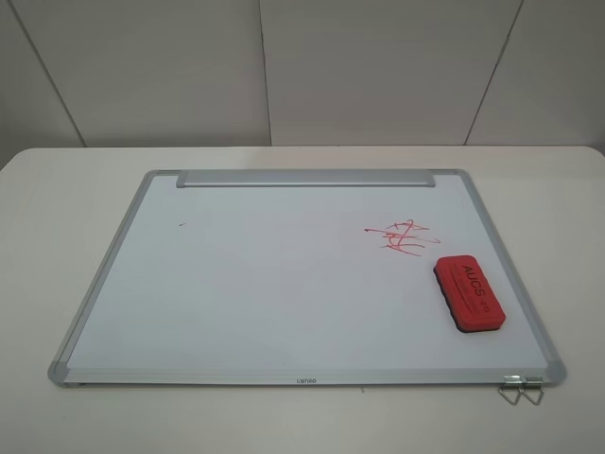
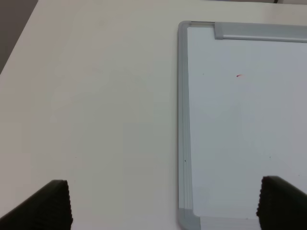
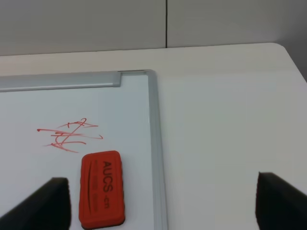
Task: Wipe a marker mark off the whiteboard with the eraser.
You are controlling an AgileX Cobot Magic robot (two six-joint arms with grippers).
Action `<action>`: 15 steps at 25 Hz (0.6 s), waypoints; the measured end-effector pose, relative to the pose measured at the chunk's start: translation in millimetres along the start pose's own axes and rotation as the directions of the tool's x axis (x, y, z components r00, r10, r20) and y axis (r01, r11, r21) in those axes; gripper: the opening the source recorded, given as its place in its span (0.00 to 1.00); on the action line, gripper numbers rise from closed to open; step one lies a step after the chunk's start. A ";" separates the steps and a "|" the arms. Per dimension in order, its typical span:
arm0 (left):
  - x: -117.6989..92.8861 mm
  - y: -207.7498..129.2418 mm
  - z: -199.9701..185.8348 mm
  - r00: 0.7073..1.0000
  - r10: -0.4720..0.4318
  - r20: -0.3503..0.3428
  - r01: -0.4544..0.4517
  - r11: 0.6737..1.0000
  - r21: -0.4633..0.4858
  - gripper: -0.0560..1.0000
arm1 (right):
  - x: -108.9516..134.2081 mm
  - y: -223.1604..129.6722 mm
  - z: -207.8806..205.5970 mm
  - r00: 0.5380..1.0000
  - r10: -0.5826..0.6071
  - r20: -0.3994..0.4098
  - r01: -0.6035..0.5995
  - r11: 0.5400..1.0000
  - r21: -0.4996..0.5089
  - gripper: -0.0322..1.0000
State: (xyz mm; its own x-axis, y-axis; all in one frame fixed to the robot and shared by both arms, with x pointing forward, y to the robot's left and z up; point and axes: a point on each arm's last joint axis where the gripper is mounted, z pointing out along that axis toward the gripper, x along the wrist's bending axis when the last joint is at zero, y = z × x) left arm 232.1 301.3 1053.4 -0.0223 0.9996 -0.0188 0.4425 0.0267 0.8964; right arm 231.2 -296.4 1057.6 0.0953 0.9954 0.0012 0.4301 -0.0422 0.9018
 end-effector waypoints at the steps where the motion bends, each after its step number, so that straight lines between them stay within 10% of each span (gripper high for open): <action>1: 0.0 0.0 0.0 1.000 0.000 0.000 0.000 1.000 0.000 0.79 | -0.1 0.0 0.0 1.000 -0.008 -0.016 0.008 1.000 0.000 0.70; 15: 0.0 0.0 0.0 1.000 0.000 0.000 0.000 1.000 0.000 0.79 | -0.5 -0.1 -0.2 0.998 -0.028 -0.061 0.028 1.000 -0.001 0.70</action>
State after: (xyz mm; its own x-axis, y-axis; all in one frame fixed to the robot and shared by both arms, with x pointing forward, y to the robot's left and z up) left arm 232.1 301.3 1053.4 -0.0223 0.9996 -0.0188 0.4425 0.0267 0.8964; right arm 231.0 -296.8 1057.6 0.0284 0.9996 0.0019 0.4319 -0.0140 0.9018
